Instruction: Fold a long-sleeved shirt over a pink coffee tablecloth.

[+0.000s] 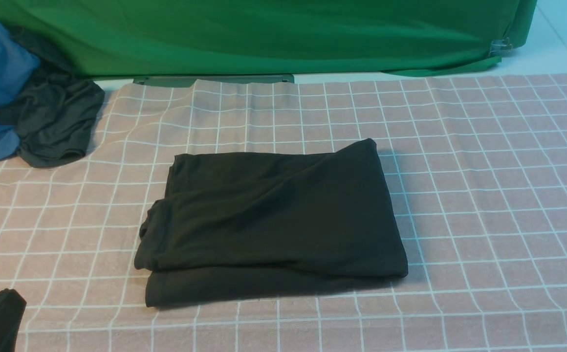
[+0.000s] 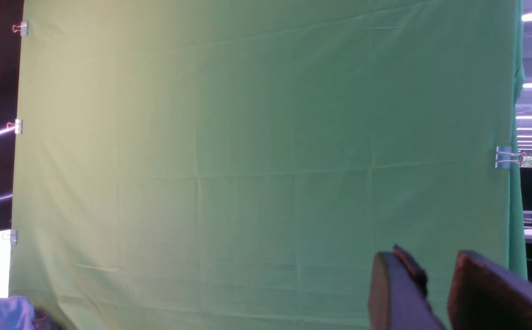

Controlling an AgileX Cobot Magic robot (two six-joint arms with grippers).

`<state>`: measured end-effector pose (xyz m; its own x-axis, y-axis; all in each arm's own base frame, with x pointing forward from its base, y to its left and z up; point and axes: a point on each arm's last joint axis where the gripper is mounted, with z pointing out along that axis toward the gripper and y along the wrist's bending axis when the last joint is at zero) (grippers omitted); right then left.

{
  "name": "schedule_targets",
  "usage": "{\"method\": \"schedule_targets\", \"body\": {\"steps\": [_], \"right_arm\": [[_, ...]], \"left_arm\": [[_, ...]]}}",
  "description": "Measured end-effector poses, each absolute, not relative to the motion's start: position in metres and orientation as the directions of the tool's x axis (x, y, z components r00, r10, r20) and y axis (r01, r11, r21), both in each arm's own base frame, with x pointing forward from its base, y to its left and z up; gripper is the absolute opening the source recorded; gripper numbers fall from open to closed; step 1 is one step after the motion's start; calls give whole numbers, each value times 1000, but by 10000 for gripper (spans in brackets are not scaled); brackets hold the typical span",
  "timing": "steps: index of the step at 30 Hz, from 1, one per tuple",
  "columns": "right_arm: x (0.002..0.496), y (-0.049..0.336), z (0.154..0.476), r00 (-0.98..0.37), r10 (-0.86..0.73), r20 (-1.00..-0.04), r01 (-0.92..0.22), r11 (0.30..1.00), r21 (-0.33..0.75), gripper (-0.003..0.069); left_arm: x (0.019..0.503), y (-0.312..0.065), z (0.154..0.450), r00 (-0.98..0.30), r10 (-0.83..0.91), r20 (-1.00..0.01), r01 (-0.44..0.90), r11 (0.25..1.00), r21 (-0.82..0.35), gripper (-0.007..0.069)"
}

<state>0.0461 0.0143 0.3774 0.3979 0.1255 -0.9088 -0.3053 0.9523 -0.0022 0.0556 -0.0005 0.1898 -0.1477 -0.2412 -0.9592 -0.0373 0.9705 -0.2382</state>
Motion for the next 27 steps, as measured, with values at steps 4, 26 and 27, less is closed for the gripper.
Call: {"method": "schedule_targets", "body": {"steps": [4, 26, 27], "right_arm": [[46, 14, 378, 403, 116, -908, -301, 954, -12, 235], [71, 4, 270, -4, -193, -981, -54, 980, -192, 237], [70, 3, 260, -23, -193, -981, -47, 980, -192, 237]], "left_arm": [[56, -1, 190, -148, -241, -959, -37, 970, -238, 13], [56, -1, 190, -148, -241, -959, -37, 970, -238, 13], [56, 0, 190, -148, -240, -959, -37, 971, -237, 13]]}}
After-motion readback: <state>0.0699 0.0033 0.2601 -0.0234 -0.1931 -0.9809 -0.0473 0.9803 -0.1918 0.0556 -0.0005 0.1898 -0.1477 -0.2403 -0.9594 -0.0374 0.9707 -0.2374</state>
